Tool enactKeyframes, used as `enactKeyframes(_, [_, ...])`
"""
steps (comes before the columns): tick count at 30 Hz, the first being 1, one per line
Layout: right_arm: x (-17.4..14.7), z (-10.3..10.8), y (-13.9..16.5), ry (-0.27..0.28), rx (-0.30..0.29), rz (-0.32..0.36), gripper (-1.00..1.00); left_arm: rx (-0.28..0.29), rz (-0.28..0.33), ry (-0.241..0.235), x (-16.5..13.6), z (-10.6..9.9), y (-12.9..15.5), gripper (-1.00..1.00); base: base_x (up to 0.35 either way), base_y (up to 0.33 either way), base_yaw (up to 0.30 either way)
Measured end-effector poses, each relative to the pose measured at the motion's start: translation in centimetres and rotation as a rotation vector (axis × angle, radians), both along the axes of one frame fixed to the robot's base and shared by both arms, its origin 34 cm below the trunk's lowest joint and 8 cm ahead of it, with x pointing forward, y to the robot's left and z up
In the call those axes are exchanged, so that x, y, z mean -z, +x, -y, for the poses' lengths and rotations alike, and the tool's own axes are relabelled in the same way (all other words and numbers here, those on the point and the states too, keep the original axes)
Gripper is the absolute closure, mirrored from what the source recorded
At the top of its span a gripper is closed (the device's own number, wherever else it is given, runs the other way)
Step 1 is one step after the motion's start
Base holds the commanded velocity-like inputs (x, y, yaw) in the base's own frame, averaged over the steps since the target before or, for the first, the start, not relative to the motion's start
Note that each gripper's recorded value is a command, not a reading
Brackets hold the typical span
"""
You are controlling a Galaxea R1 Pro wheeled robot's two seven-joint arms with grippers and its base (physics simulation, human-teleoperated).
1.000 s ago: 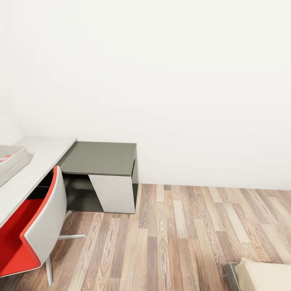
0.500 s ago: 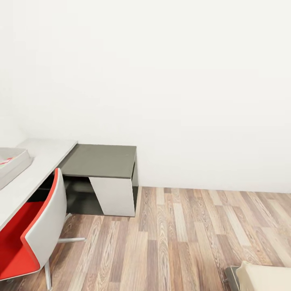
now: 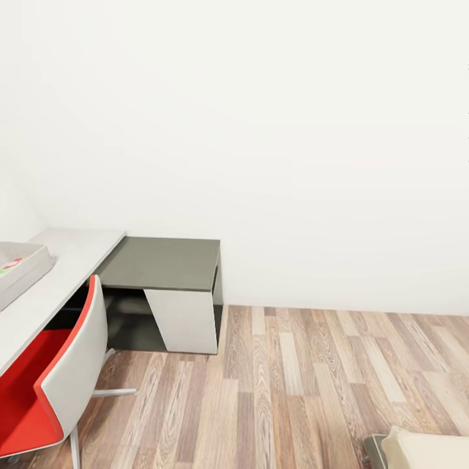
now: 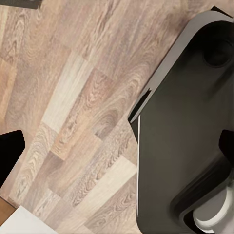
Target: Put all the toys in the child's room - the three board games (two on the bed and one on the table), the two jigsaw puzzles on the table, and the tennis ball on the table - inside the toy box on the table in the child's room.
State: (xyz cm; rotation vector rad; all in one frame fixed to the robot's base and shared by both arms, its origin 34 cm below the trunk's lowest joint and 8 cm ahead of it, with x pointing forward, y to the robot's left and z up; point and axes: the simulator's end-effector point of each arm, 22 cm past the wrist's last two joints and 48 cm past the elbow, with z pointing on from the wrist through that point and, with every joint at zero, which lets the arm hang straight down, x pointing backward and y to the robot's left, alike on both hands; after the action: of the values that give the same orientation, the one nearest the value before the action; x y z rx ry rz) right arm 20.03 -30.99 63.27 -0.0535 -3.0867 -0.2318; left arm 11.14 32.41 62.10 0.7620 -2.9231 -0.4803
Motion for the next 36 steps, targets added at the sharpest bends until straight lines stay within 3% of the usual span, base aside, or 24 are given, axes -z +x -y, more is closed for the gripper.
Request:
enactKeyframes(19, [0.1, 1.3, -0.5, -0.029, 0.012, 0.021, -1.00, 0.000, 0.028, 0.000, 0.0, 0.0, 1.0, -1.00, 0.000, 0.000, 0.000])
enactKeyframes(36, [0.3, 0.8, -1.7, -0.030, 0.020, 0.008, -1.00, 0.000, 0.055, 0.000, -0.1, 0.0, 2.0, -1.00, 0.000, 0.000, 0.000])
